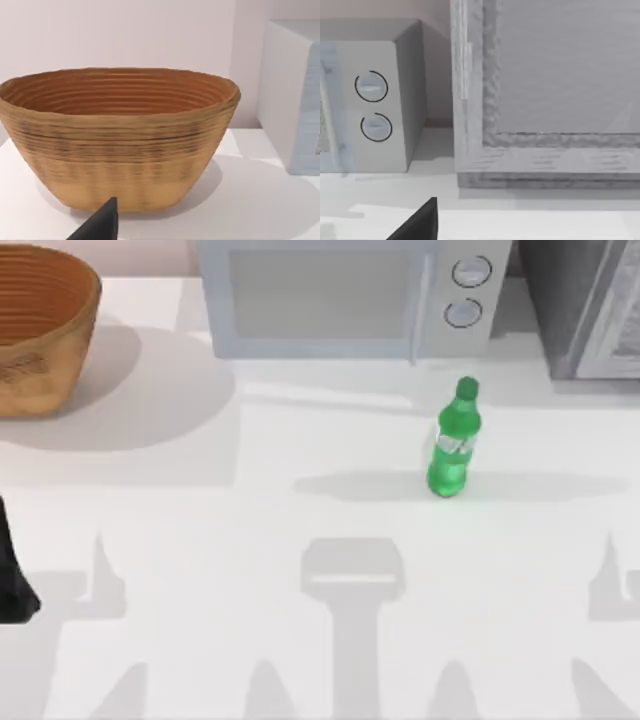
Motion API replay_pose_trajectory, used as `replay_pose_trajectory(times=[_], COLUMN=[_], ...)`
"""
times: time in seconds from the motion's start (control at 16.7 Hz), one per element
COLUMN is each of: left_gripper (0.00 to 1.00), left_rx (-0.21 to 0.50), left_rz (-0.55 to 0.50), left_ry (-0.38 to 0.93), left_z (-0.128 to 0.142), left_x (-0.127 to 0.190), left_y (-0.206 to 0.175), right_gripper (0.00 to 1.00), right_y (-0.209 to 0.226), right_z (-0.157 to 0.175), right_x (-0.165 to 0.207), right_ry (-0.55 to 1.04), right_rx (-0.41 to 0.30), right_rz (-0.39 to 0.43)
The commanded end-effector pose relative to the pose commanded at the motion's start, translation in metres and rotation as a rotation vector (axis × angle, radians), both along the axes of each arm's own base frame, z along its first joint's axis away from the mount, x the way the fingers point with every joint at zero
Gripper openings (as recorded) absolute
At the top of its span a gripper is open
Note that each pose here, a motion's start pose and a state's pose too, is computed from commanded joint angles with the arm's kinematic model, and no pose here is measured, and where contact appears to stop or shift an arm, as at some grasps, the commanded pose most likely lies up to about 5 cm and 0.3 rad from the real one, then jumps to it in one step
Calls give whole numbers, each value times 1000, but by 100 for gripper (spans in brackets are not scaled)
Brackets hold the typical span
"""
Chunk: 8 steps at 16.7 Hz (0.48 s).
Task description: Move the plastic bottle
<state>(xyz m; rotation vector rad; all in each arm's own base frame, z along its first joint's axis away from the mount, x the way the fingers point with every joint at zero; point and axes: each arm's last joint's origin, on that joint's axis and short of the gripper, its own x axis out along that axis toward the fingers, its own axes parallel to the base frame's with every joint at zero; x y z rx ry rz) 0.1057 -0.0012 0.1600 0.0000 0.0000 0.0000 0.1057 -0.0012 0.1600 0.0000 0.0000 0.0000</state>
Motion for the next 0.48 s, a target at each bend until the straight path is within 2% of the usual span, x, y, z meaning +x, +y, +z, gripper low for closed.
replay_pose_trajectory(times=[0.24,0.48], left_gripper=[100,100], left_rx=[-2,-12], left_rz=[-18,-109], left_ry=[-14,-67], left_z=[6,32], left_x=[1,11], left_y=[-2,-11], right_gripper=[100,100], right_y=[0,0], right_z=[0,0], right_x=[0,0], right_ry=[0,0], right_rx=[0,0], right_rz=[0,0])
